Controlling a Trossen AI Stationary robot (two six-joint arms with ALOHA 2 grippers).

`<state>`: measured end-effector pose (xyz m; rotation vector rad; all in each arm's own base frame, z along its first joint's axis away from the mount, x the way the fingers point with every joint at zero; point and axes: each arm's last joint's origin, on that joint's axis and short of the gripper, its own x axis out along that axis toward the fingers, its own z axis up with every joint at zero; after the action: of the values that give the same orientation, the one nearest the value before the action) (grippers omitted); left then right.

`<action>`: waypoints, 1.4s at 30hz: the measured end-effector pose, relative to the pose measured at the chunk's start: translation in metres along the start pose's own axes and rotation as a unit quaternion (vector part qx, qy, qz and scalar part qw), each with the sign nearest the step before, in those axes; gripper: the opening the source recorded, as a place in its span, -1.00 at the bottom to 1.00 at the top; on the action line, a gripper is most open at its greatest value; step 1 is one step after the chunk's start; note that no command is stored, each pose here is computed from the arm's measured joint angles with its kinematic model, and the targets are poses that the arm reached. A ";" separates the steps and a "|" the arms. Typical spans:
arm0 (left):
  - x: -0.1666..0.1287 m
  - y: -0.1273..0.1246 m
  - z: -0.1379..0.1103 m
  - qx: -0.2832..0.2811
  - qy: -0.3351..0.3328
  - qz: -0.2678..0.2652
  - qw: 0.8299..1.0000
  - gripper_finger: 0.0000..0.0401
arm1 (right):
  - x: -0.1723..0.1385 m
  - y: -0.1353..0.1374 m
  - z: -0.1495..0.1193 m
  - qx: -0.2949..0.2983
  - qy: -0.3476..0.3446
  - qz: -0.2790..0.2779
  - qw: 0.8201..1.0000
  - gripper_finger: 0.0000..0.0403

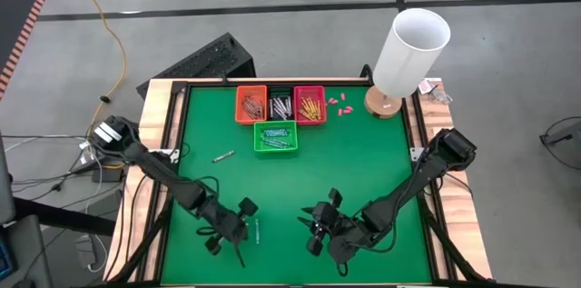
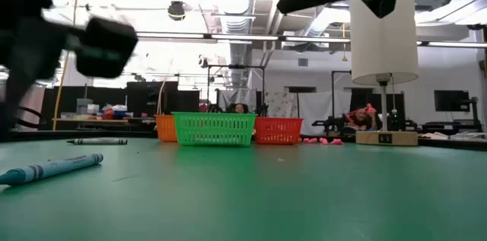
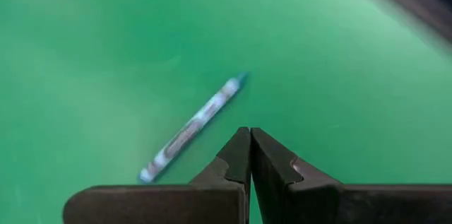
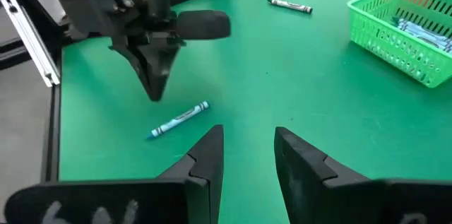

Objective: Sort crayons
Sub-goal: Put a blue crayon in the green basket

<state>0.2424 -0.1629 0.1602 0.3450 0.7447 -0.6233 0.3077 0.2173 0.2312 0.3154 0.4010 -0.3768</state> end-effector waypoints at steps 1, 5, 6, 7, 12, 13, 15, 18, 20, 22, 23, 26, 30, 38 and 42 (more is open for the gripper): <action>0.005 0.001 -0.003 0.000 0.010 0.006 1.000 -1.00 | 0.001 0.000 0.000 0.001 -0.001 0.000 1.000 -0.39; 0.018 0.007 -0.004 -0.004 -0.008 0.012 1.000 -1.00 | 0.002 0.000 -0.001 -0.001 0.003 0.000 1.000 -0.39; 0.022 0.009 -0.004 -0.003 -0.012 0.004 1.000 -1.00 | 0.002 0.000 -0.001 0.000 0.003 0.001 1.000 -0.39; 0.025 0.011 -0.006 -0.002 -0.010 -0.001 1.000 -1.00 | 0.002 0.000 -0.001 0.001 0.003 0.003 1.000 -0.39; 0.038 0.023 -0.016 -0.013 -0.004 -0.028 1.000 -1.00 | 0.002 0.001 -0.001 0.002 0.005 0.006 1.000 -0.39; 0.040 0.026 -0.017 -0.015 -0.008 -0.037 0.999 -1.00 | 0.002 0.001 -0.001 0.003 0.006 0.006 1.000 -0.39; 0.042 0.031 -0.018 -0.012 -0.017 -0.041 0.999 -1.00 | 0.002 0.001 -0.001 0.004 0.006 0.007 1.000 -0.39; 0.043 0.038 -0.017 -0.006 -0.032 -0.040 0.999 -1.00 | 0.002 0.001 -0.001 0.004 0.006 0.007 1.000 -0.39; 0.042 0.043 -0.016 -0.001 -0.038 -0.024 0.999 -1.00 | 0.002 0.001 -0.001 0.004 0.006 0.007 1.000 -0.39; 0.040 0.047 -0.014 -0.002 -0.053 -0.011 0.999 -1.00 | 0.002 0.001 -0.001 0.005 0.006 0.007 1.000 -0.39; 0.040 0.050 -0.012 -0.002 -0.065 -0.001 0.998 -1.00 | 0.002 0.001 -0.001 0.006 0.006 0.007 1.000 -0.39; 0.038 0.058 -0.008 -0.006 -0.086 0.045 0.995 -1.00 | 0.004 0.000 0.000 0.007 0.005 0.004 1.000 -0.39; 0.035 0.067 -0.007 -0.025 -0.091 0.077 0.993 -1.00 | 0.004 -0.001 0.000 0.014 0.006 0.003 1.000 -0.39; 0.020 0.066 0.002 -0.056 -0.110 0.069 0.990 -1.00 | 0.003 -0.003 0.001 0.010 -0.020 -0.025 0.999 -0.39; -0.004 0.064 0.015 -0.073 -0.145 0.073 0.984 -1.00 | 0.006 -0.007 0.000 0.021 -0.016 -0.041 0.999 -0.39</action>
<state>0.2891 -0.1197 0.1784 0.1664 0.4783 -0.4649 0.3099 0.2093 0.2274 0.3339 0.3748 -0.4698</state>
